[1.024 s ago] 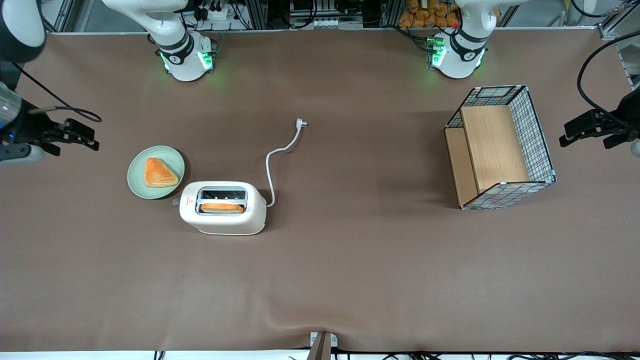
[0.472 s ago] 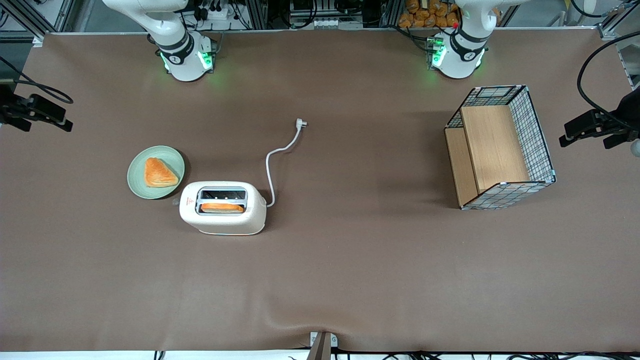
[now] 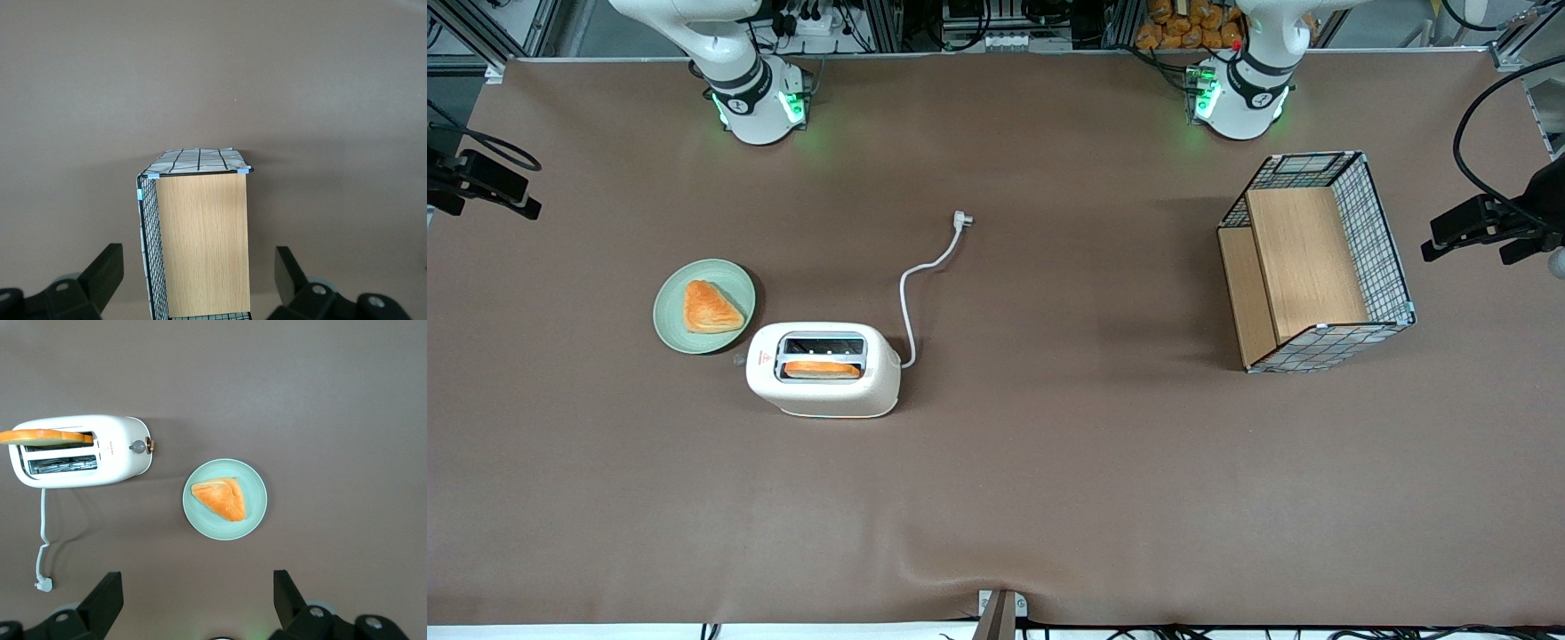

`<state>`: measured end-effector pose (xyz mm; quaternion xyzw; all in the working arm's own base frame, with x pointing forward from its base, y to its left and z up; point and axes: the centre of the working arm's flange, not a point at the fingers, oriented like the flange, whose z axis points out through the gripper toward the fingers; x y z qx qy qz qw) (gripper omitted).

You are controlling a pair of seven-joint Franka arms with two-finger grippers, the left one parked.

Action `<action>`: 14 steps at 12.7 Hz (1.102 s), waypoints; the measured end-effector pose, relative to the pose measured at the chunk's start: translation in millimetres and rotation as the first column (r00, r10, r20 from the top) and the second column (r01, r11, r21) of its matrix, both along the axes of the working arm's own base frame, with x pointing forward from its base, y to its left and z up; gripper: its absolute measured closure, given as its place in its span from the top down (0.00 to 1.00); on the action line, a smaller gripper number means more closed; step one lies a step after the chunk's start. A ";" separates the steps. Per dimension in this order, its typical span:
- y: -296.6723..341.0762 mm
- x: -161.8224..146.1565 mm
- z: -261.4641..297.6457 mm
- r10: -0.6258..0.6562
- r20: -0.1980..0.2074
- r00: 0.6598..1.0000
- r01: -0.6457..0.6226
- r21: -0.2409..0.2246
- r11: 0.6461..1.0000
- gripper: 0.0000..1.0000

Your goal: Press toaster button with right arm

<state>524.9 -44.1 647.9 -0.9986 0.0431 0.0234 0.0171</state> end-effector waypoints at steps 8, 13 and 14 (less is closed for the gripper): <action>0.2 2.9 -6.0 -0.001 -0.015 1.000 0.000 -0.005 1.000 1.00; 0.0 3.8 -5.9 -0.001 -0.010 1.000 0.001 -0.006 1.000 1.00; 0.0 3.8 -6.0 -0.001 -0.010 1.000 0.001 -0.006 1.000 1.00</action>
